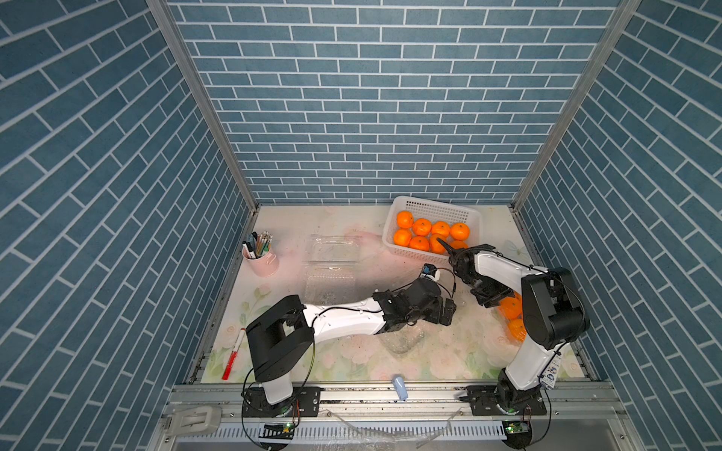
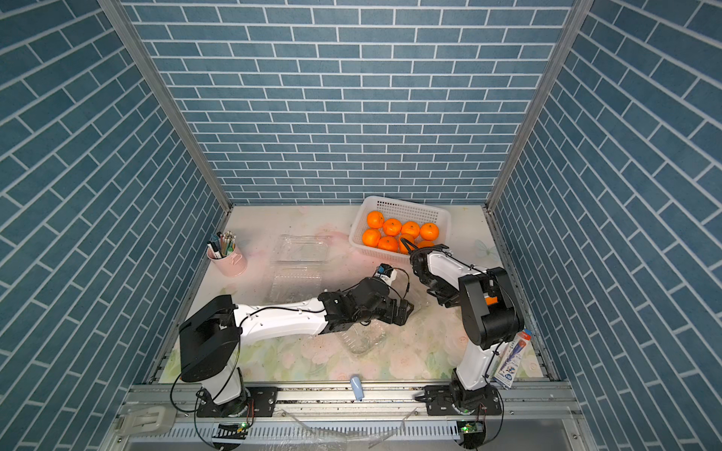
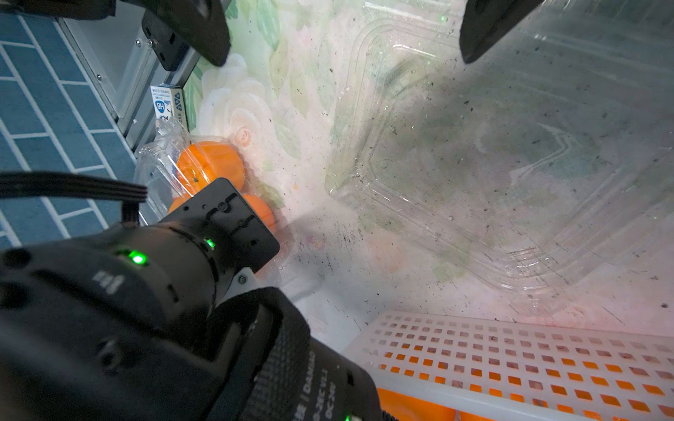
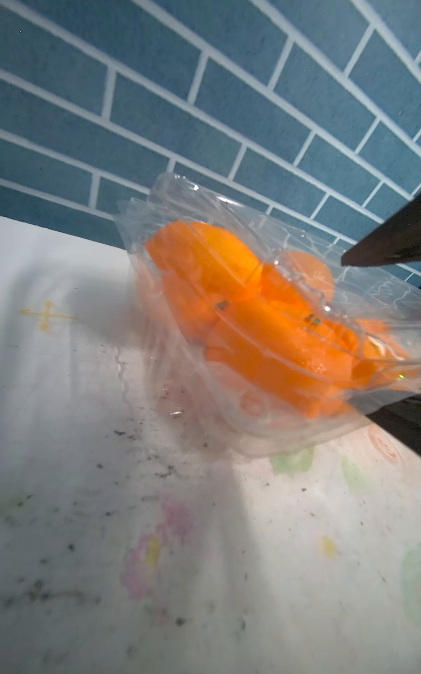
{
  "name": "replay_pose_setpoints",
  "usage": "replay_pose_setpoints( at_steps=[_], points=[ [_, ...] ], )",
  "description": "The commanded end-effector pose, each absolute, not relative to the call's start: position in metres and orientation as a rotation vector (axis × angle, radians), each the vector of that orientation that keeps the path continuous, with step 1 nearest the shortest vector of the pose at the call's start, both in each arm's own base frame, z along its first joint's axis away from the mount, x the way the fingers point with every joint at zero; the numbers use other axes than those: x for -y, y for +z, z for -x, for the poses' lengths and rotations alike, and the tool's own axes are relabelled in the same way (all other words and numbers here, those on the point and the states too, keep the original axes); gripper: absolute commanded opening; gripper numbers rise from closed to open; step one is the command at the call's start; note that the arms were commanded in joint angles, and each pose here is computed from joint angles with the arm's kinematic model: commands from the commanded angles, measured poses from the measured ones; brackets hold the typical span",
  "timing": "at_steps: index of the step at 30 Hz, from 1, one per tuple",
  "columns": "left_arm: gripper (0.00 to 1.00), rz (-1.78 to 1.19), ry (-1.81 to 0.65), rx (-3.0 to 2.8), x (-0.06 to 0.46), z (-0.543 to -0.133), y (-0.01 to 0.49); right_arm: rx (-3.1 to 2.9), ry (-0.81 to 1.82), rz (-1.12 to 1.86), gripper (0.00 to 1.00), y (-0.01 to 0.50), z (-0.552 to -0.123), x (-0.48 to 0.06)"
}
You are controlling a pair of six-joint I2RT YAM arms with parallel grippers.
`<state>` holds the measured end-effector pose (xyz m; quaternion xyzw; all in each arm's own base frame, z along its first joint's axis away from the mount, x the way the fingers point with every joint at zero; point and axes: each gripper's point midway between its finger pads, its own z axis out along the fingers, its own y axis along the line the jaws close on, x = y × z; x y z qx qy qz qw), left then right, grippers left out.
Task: Take oranges out of containers
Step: Open the packing box at the center of the board.
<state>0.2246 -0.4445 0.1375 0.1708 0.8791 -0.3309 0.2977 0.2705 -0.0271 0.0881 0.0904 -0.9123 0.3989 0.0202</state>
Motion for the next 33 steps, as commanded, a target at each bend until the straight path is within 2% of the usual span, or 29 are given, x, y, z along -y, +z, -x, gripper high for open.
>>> replay_pose_setpoints(
  at_steps=[1, 4, 9, 11, 13, 21, 33],
  points=[
    [0.99, -0.448, -0.875, -2.322, 0.440, -0.227, 0.141, 2.848, 1.273, -0.254, 0.51, 0.090, -0.282, 0.029],
    [0.99, -0.449, -0.873, -2.323, 0.440, -0.226, 0.139, 2.830, 1.273, -0.269, 0.45, 0.083, -0.285, 0.031],
    [0.99, -0.456, -0.863, -2.331, 0.440, -0.227, 0.136, 2.872, 1.233, -0.253, 0.26, 0.087, -0.289, 0.026],
    [0.99, -0.465, -0.884, -2.328, 0.443, -0.225, 0.136, 2.915, 1.186, -0.239, 0.16, 0.094, -0.291, 0.020],
    [0.99, -0.454, -0.918, -2.331, 0.447, -0.226, 0.136, 2.969, 1.102, -0.222, 0.01, 0.100, -0.290, 0.012],
    [0.96, -0.423, -0.942, -2.347, 0.460, -0.233, 0.129, 3.129, 0.809, -0.152, 0.00, 0.114, -0.288, -0.015],
    [0.89, -0.246, -1.090, -2.374, 0.499, -0.257, 0.115, 3.142, 0.710, -0.174, 0.00, 0.109, -0.287, -0.031]
  ],
)
